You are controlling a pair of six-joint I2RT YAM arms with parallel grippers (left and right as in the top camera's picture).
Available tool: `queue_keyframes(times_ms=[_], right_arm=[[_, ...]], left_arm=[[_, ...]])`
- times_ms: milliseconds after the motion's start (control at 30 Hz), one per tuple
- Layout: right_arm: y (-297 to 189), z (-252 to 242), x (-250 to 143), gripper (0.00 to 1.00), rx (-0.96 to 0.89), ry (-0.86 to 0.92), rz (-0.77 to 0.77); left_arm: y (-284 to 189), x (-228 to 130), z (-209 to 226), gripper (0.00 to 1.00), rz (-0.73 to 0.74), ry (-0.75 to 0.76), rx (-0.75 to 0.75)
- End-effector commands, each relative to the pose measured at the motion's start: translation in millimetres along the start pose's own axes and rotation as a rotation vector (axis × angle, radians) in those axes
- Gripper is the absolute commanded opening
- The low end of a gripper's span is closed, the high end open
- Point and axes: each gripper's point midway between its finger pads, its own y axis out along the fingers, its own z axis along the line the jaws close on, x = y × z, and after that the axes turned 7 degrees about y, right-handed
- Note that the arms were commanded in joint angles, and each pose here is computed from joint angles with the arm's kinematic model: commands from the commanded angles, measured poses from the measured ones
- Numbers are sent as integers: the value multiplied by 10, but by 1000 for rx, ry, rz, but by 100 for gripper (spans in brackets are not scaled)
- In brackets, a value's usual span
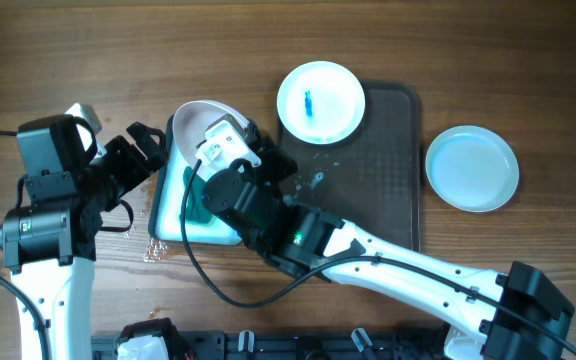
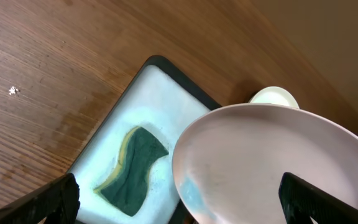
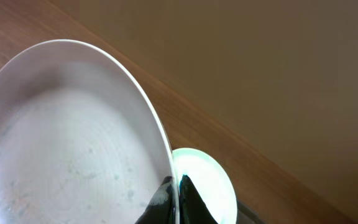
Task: Clean dirty plates on tray and stack at the side
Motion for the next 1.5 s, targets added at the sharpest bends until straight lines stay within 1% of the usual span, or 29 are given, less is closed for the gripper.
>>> queue_keyframes(times_ms=[0, 67, 100, 133, 233, 267, 300, 333, 400, 433, 467, 533, 567, 600, 667, 767, 833, 867, 900, 933, 967, 1000, 1033, 1100, 1133, 1200, 1267, 1367, 1467], right_arm=[[11, 7, 50, 4, 6, 33, -7], [11, 7, 45, 4, 6, 35, -5], [35, -20, 0, 4, -1, 80, 11], [98, -55, -104, 4, 6, 176, 51], [317, 29, -621, 4, 200, 472, 315], [374, 46, -790, 4, 312, 619, 449], [380, 10, -799, 4, 449, 748, 535], [363, -88, -724, 4, 557, 836, 565], [304, -382, -573, 4, 684, 951, 569], [287, -793, -539, 4, 675, 1025, 547], [275, -1186, -619, 4, 586, 1071, 534], [205, -1944, -1024, 4, 305, 1159, 567], [109, -2387, -1386, 4, 104, 1213, 617], [28, -2658, -1663, 4, -27, 1247, 663], [-192, -3205, -2384, 4, -324, 1325, 783], [-471, -3469, -3344, 4, -519, 1465, 972], [-569, -3506, -3678, 4, -586, 1496, 1048], [-573, -3495, -3793, 4, -573, 1480, 1082], [-563, -3475, -3853, 9, -550, 1453, 1107], [-501, -3436, -3847, 39, -482, 1420, 1109], [-390, -3398, -3710, 55, -366, 1396, 1066], [-286, -3363, -3489, 60, -259, 1378, 1005], [-177, -3316, -3188, 62, -141, 1341, 923], [-38, -3140, -2564, 56, 67, 1241, 762], [10, -2977, -2226, 54, 177, 1151, 680], [136, -2571, -1814, 53, 287, 943, 609], [333, -2268, -1776, 54, 261, 796, 614], [805, -1970, -1913, 54, 171, 641, 603], [1399, -1771, -2141, 55, 148, 615, 551]], left_arm=[[-27, 33, -30, 100, -8, -7, -16], [-27, 33, -30, 100, -8, -7, -16], [-27, 34, -30, 100, -8, -7, -16], [-27, 33, -30, 100, -8, -7, -16], [-27, 34, -30, 100, -8, -7, -16], [-27, 33, -30, 100, -8, -7, -16], [-27, 33, -30, 100, -8, -7, -16], [-27, 33, -30, 100, -8, -7, -16], [-27, 34, -30, 100, -8, -7, -16], [-27, 34, -30, 100, -8, -7, -16], [-27, 34, -29, 100, -9, -7, -16], [-27, 34, -30, 100, -8, -7, -16], [-27, 34, -30, 100, -8, -7, -16], [-27, 34, -30, 100, -8, -7, -16], [-27, 34, -30, 100, -8, -7, -16], [-27, 34, -30, 100, -8, -7, -16], [-27, 34, -30, 100, -8, -7, -16], [-27, 34, -30, 100, -8, -7, -16], [-27, 34, -30, 100, -8, -7, -16], [-27, 33, -30, 100, -8, -7, -16], [-27, 33, -30, 100, -8, -7, -16], [-27, 34, -30, 100, -8, -7, -16], [-27, 34, -30, 100, -8, -7, -16], [-27, 34, -30, 100, -8, -7, -16], [-27, 34, -30, 100, -8, -7, -16], [-27, 34, -30, 100, -8, -7, -16], [-27, 34, -30, 100, -8, -7, -16], [-27, 34, -30, 100, -8, -7, -16], [-27, 34, -30, 100, -8, -7, -16]])
